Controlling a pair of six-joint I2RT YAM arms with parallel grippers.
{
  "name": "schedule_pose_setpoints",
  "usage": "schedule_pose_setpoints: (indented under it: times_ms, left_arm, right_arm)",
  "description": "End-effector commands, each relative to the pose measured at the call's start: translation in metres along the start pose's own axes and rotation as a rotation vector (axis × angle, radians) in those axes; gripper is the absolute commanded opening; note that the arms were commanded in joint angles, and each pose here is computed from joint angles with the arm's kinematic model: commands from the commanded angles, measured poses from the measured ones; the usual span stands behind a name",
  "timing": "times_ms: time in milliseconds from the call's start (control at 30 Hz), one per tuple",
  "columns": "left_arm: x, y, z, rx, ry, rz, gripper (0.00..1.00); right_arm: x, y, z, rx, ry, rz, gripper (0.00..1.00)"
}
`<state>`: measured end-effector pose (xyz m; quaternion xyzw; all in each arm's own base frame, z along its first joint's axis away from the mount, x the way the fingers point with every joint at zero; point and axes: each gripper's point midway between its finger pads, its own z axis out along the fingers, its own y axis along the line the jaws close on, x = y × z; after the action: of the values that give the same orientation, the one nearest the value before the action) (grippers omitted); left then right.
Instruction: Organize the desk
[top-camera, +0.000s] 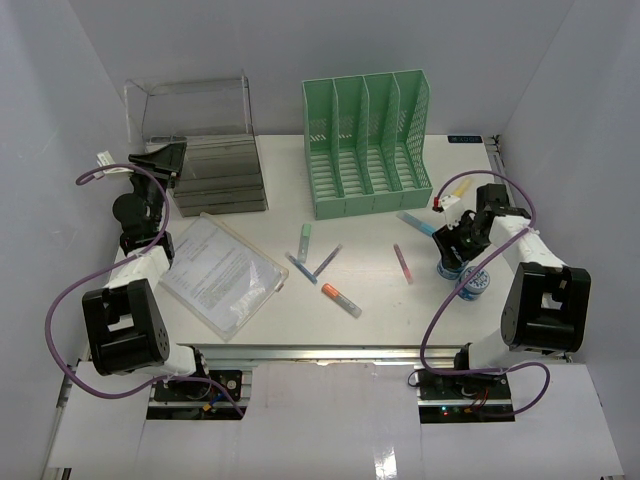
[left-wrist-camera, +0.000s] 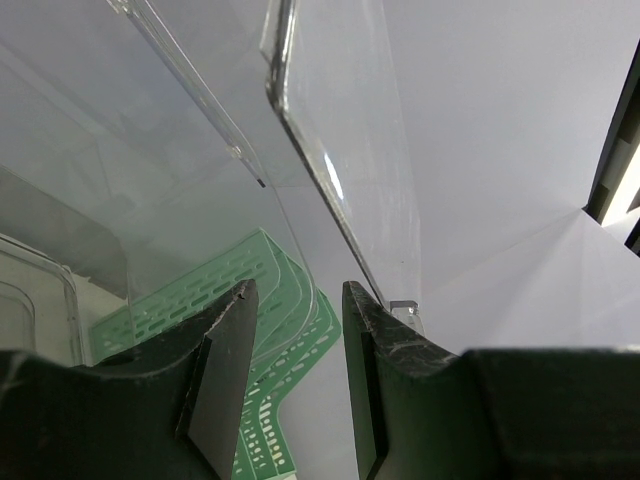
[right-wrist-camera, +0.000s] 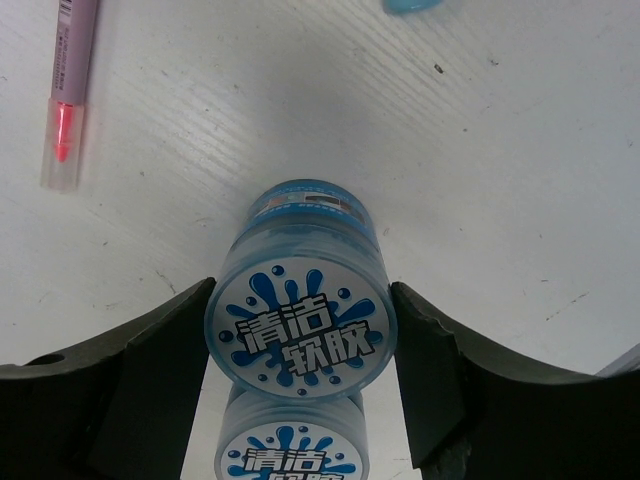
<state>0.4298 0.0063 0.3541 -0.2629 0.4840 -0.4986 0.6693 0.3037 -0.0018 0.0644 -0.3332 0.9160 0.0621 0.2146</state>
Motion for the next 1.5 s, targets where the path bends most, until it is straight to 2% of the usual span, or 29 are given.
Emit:
schedule_pose_setpoints:
  times_ms: [0,100,233,333,400,467,533,700,767,933,967,1100,1300,1467]
  left_arm:
    - [-0.011,-0.029,0.008,0.076,-0.012,0.005,0.50]
    - [-0.011,-0.029,0.010,0.075,-0.004,-0.015,0.49]
    - [-0.012,-0.033,0.012,0.077,-0.001,-0.041,0.49]
    - [-0.014,-0.039,0.014,0.078,-0.001,-0.049,0.48]
    - [-0.015,-0.041,0.015,0.073,0.000,-0.052,0.48]
    - [-0.017,-0.043,0.017,0.067,0.001,-0.060,0.48]
    - [-0.018,-0.046,0.019,0.065,0.003,-0.064,0.48]
    - [-0.020,-0.048,0.021,0.052,0.001,-0.090,0.49]
    - [-0.021,-0.047,0.022,0.046,-0.001,-0.098,0.48]
    - [-0.021,-0.047,0.024,0.038,0.001,-0.108,0.48]
    - [-0.022,-0.048,0.026,0.038,0.004,-0.106,0.48]
    - [-0.024,-0.055,0.028,0.048,0.006,-0.102,0.48]
    - [-0.026,-0.063,0.029,0.065,0.002,-0.097,0.49]
    - [-0.024,-0.062,0.030,0.068,0.017,-0.100,0.49]
  right_arm:
    - [-0.044,-0.002,-0.028,0.014,-0.118,-0.117,0.17]
    - [-0.080,0.023,-0.045,-0.024,-0.169,-0.265,0.08]
    - [-0.135,0.061,-0.067,-0.023,-0.239,-0.531,0.08]
    - [-0.180,0.124,-0.074,-0.060,-0.309,-0.790,0.08]
    - [-0.208,0.145,-0.077,-0.030,-0.341,-0.912,0.08]
    - [-0.238,0.191,-0.080,-0.034,-0.401,-1.069,0.08]
    - [-0.265,0.220,-0.073,-0.028,-0.436,-1.162,0.08]
    - [-0.344,0.302,-0.088,0.071,-0.645,-1.378,0.08]
    - [-0.366,0.322,-0.072,0.091,-0.684,-1.410,0.08]
    - [-0.417,0.357,-0.069,0.175,-0.838,-1.456,0.08]
    - [-0.448,0.362,-0.067,0.272,-0.916,-1.447,0.08]
    - [-0.507,0.361,-0.080,0.480,-1.116,-1.347,0.08]
    - [-0.538,0.352,-0.075,0.646,-1.266,-1.236,0.08]
    - [-0.553,0.331,-0.069,0.761,-1.297,-1.167,0.08]
